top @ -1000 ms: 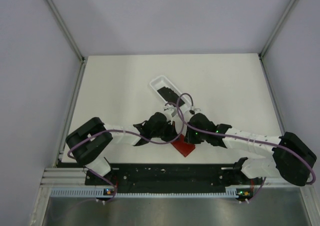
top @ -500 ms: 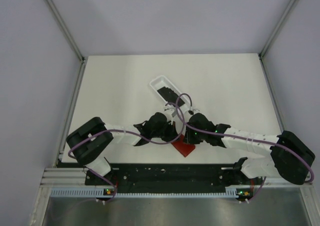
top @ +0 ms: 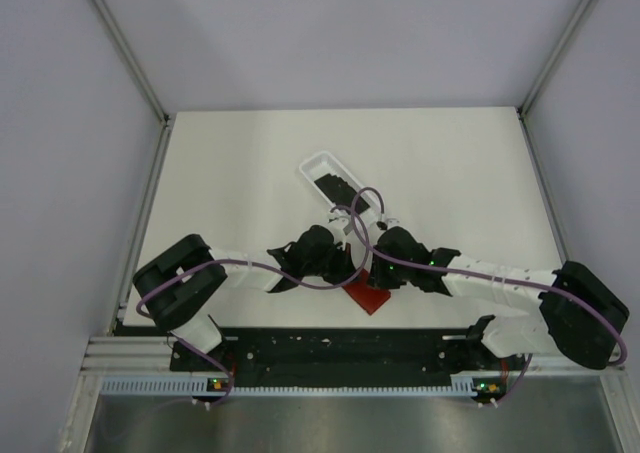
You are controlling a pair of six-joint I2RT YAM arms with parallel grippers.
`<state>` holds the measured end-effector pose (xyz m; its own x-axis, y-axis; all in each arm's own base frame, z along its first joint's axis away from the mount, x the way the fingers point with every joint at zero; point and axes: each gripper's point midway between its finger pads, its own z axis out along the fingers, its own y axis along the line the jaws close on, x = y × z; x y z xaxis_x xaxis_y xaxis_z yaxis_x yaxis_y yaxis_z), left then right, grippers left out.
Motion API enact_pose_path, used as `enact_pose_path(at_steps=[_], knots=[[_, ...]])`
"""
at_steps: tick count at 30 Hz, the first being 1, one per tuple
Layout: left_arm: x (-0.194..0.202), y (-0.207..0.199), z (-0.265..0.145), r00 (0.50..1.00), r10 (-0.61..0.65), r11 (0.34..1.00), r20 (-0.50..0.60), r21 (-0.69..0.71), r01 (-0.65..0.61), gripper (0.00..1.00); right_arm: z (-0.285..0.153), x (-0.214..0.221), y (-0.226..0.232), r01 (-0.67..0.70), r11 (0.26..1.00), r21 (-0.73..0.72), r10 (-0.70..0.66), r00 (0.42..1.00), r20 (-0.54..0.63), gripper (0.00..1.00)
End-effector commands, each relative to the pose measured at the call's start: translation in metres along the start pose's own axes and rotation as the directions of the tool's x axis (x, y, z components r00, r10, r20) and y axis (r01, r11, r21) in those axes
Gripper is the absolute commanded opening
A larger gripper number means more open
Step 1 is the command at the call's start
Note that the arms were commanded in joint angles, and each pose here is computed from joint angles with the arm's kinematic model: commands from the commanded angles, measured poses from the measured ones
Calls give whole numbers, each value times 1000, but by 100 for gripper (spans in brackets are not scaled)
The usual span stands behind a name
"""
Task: Put the credit cards into the card holder
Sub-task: Close the card holder at the corner of the board.
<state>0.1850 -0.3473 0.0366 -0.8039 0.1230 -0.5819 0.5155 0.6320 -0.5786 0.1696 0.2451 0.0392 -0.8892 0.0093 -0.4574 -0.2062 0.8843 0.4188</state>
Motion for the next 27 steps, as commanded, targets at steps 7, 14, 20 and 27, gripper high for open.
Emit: enact_pose_path(at_steps=[7,14,20,27], knots=[[0,-7,2,1000,16,999,5,33,-16,0,7,-2,-7,5,998,66,-3,1000,-31,10],[0,-7,2,1000,16,999,6,33,-16,0,11,3,-13,23,993,114,-15,997,-75,10],[-1,-8,3,1000,18,999,4,36,-18,0,12,11,-22,61,979,197,-35,991,-132,10],[-1,-9,2,1000,19,999,9,37,-20,0,12,27,-28,117,960,256,-59,973,-225,10]])
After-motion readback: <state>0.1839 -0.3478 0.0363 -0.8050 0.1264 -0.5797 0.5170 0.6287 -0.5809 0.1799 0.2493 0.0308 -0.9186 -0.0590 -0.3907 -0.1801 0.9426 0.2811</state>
